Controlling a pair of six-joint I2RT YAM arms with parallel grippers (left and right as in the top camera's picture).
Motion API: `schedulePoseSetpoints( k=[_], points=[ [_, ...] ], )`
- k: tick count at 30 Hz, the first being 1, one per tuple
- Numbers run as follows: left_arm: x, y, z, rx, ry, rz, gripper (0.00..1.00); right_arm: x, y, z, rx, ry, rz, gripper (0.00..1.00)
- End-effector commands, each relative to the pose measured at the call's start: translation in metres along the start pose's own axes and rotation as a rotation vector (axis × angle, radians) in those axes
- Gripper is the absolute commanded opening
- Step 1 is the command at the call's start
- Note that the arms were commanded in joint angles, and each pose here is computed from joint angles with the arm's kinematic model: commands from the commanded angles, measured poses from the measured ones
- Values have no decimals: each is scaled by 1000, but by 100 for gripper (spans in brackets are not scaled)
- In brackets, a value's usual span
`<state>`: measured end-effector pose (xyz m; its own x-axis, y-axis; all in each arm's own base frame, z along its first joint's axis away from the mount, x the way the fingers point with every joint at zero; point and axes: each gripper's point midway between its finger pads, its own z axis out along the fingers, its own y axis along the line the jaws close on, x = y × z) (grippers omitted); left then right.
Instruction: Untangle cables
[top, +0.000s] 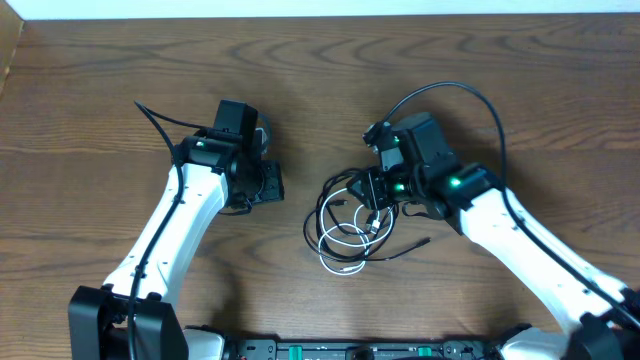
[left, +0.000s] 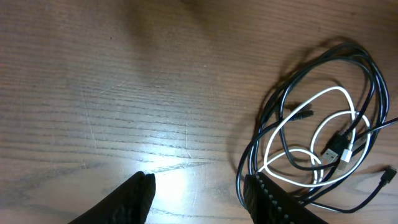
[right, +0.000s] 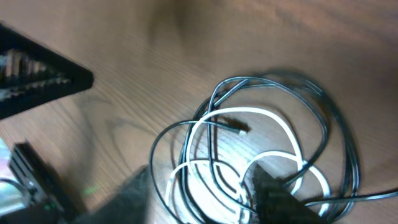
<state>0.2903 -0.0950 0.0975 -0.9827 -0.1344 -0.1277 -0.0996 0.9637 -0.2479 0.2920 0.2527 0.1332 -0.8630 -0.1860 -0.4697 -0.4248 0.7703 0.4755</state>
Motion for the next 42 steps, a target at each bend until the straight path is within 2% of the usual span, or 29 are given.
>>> schedulePoseSetpoints(
  k=[1, 3, 5, 9, 10, 11, 12, 13, 14, 19, 27, 30, 35, 38, 40, 42],
  points=[
    [2, 7, 3, -35, 8, 17, 51, 15, 1, 19, -31, 77, 11, 82],
    [2, 7, 3, -35, 8, 18, 52, 14, -1, 25, -31, 79, 12, 99],
    [2, 7, 3, -35, 8, 18, 52, 12, -4, 32, -25, 74, 45, 99],
    [2, 7, 3, -35, 8, 18, 52, 18, -26, 51, 65, 88, 281, 99],
    [2, 7, 3, -35, 8, 18, 52, 20, -29, 55, 71, 95, 328, 94],
    [2, 7, 3, -35, 8, 17, 52, 25, -34, 66, 83, 112, 422, 78],
    [2, 7, 3, -35, 8, 18, 52, 27, -35, 71, 78, 121, 464, 70],
    [2, 7, 3, -35, 8, 17, 52, 29, -35, 78, 71, 129, 502, 54],
    [2, 7, 3, -35, 8, 17, 52, 30, -34, 84, 60, 137, 529, 50],
    [4, 7, 3, -37, 15, 16, 52, 27, -30, 108, 7, 130, 554, 48],
    [4, 7, 3, -37, 16, 16, 52, 34, -45, 126, 58, 122, 633, 47],
    [4, 7, 3, -37, 17, 15, 52, 34, -52, 130, 97, 99, 696, 43],
    [5, 8, 3, -38, 20, 15, 52, 22, -43, 134, 57, 55, 666, 20],
    [5, 8, 3, -38, 19, 15, 52, 23, -43, 134, 59, 59, 667, 12],
    [5, 8, 3, -38, 19, 15, 52, 23, -44, 134, 60, 60, 666, 3],
    [5, 8, 3, -38, 19, 15, 52, 23, -43, 134, 55, 63, 648, 1]
  ],
)
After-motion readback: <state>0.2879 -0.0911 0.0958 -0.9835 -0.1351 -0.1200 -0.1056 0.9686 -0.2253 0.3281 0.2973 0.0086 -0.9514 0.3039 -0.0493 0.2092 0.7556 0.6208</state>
